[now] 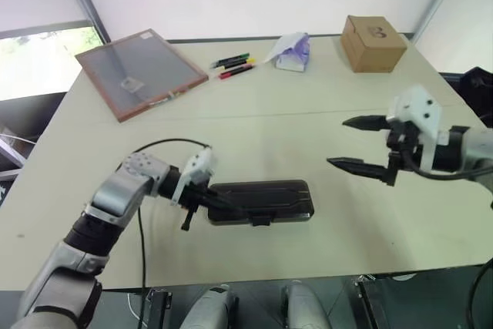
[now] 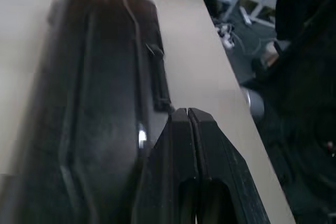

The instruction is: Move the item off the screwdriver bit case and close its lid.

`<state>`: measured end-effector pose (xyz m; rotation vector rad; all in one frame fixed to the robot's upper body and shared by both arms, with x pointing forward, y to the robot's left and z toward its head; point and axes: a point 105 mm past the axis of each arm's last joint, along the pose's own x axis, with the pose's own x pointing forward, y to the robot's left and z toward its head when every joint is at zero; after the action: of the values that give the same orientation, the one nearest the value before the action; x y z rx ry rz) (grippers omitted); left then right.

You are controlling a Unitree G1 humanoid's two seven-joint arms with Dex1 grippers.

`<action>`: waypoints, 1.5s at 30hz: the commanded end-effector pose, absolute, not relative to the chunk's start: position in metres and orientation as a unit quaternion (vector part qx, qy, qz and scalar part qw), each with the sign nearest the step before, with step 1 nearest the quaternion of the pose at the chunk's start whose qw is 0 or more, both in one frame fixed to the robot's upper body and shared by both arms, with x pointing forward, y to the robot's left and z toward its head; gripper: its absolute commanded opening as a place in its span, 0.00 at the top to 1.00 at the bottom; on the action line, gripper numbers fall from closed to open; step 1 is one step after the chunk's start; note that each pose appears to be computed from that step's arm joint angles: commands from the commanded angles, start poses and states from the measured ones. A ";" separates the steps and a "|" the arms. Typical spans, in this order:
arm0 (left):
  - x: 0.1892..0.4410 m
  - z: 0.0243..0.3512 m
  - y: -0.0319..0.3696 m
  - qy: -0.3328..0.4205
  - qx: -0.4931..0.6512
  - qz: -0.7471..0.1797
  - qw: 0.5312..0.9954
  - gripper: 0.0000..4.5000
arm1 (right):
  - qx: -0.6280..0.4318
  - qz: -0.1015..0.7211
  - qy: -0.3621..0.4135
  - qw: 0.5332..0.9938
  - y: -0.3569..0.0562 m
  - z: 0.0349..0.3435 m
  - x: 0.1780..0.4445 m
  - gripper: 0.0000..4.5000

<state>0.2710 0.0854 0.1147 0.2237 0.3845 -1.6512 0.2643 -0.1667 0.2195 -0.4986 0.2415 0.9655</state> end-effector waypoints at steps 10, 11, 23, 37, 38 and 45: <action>0.356 0.180 0.076 0.047 0.115 -0.612 0.781 1.00 | -0.223 0.572 0.168 0.771 -0.084 0.127 0.232 0.45; 0.360 0.170 0.075 0.057 0.138 -0.614 0.775 1.00 | -0.225 0.572 0.169 0.770 -0.081 0.123 0.234 0.56; 0.382 0.131 0.038 0.119 0.234 -0.673 0.691 1.00 | -0.249 0.573 0.194 0.756 -0.074 0.097 0.226 0.99; 0.332 0.076 0.035 0.214 0.278 -0.776 0.525 1.00 | -0.276 0.448 0.191 0.828 -0.081 0.085 0.265 0.99; 0.330 0.074 0.033 0.213 0.274 -0.778 0.525 1.00 | -0.272 0.442 0.193 0.833 -0.081 0.086 0.267 0.99; 0.339 0.078 0.023 0.170 0.274 -0.758 0.568 1.00 | -0.257 0.453 0.201 0.830 -0.077 0.087 0.263 0.99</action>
<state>0.3533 0.0399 0.0932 0.6428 0.3976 -1.6971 0.2383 -0.0629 0.0760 -0.5088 0.4726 1.1127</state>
